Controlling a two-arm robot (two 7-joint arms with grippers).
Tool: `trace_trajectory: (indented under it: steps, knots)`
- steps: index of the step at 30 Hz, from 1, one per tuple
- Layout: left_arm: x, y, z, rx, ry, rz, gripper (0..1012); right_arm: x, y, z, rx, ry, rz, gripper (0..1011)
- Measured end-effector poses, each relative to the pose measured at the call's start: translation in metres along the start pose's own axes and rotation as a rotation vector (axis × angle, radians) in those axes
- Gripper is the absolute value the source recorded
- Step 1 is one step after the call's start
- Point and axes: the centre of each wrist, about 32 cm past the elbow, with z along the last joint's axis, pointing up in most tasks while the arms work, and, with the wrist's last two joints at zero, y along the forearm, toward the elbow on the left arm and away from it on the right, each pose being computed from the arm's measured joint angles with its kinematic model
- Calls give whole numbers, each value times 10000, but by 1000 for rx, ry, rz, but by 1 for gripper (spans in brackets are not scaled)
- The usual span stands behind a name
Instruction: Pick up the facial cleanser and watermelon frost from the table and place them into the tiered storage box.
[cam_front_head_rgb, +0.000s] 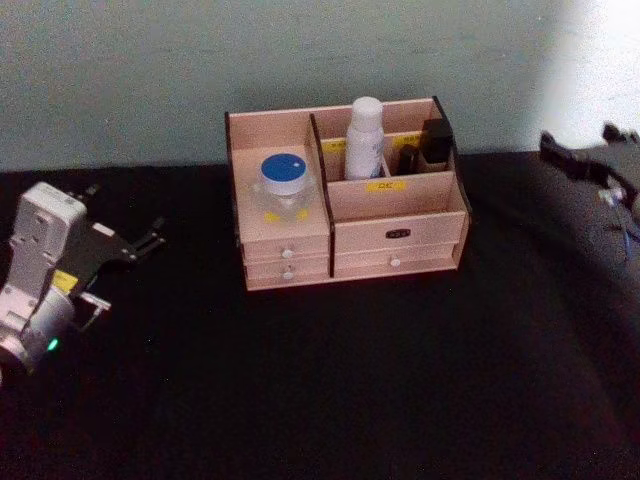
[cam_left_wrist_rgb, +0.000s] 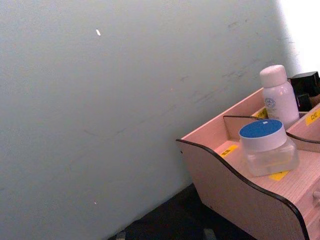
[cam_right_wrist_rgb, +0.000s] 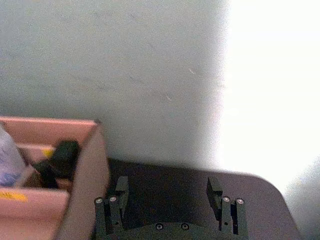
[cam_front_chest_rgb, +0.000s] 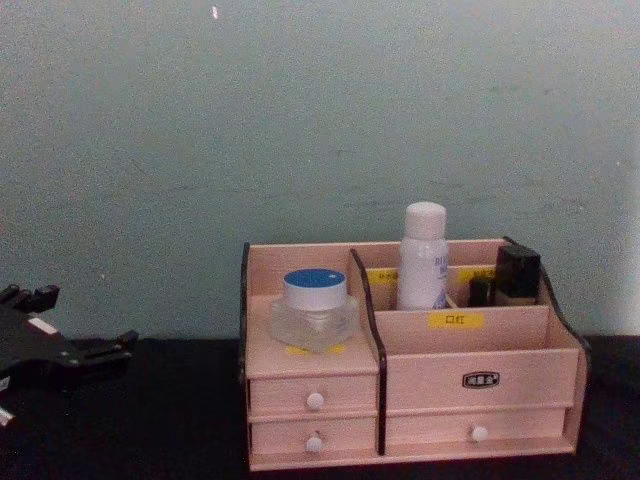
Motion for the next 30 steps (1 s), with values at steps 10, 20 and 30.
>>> trace_trajectory:
  steps: [10, 20, 30]
  knots:
    - [0, 0, 0, 0, 0, 0, 1001, -127, -228, -613, -95, -6, -74, 1002]
    - [0, 0, 0, 0, 0, 0, 1001, -135, -149, -755, -139, -7, -90, 1003]
    - [0, 0, 0, 0, 0, 0, 1001, -134, -157, -743, -137, -8, -89, 1002]
